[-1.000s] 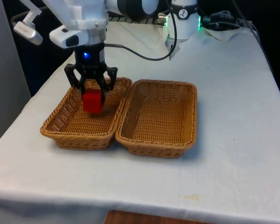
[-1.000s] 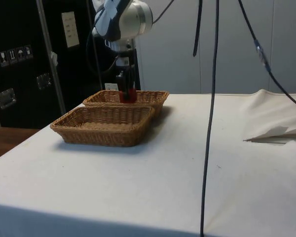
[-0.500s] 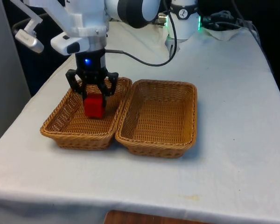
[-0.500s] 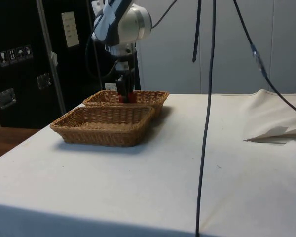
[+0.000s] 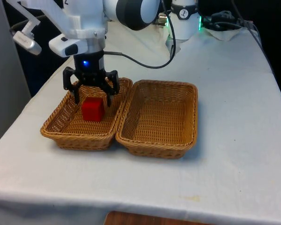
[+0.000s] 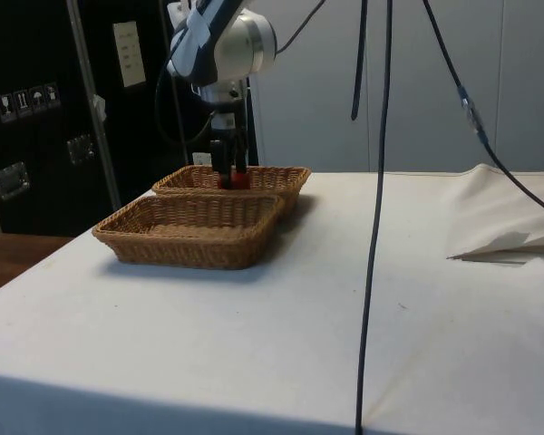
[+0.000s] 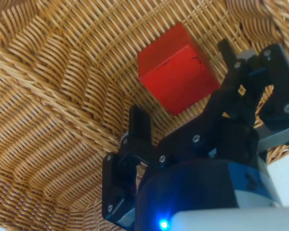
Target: Pick up the red cube and place it into the right basket.
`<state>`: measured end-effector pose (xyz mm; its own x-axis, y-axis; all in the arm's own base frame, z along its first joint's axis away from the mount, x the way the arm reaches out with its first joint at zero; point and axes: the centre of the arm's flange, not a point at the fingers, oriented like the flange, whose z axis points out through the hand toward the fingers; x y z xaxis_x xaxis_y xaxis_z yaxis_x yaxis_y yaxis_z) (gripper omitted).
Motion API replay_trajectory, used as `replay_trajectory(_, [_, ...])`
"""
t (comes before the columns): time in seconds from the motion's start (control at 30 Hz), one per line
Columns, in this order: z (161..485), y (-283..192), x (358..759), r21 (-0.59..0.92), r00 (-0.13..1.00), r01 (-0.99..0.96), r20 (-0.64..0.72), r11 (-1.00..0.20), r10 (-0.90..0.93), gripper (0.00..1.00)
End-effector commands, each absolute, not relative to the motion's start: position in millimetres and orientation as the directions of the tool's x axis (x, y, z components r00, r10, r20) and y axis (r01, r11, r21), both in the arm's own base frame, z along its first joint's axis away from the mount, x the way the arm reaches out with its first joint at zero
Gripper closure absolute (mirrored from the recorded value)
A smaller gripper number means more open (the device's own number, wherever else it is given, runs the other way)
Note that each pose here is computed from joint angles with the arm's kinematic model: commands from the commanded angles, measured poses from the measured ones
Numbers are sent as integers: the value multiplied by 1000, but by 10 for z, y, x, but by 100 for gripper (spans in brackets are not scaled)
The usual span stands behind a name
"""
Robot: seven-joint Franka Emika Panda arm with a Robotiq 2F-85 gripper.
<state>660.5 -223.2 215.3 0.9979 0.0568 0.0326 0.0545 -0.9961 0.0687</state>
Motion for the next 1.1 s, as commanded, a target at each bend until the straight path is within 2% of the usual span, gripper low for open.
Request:
replay_trajectory(0.0, [2163, -2229, 6603, 64, 998, 56, 31, -996, 58, 0])
replay_trajectory(0.3, [2170, -2233, 6609, 70, 998, 55, 34, -996, 57, 0])
replay_trajectory(0.83, [2811, -2186, 6633, 59, 997, 47, 60, -997, 51, 0])
replay_trajectory(0.87, [2712, -2253, 6624, 57, 997, 51, 62, -997, 54, 0])
replay_trajectory(0.9, [2842, -2164, 6638, 58, 997, 46, 63, -997, 50, 0])
replay_trajectory(1.07, [3021, -1976, 6677, 60, 996, 50, 66, -997, 54, 0])
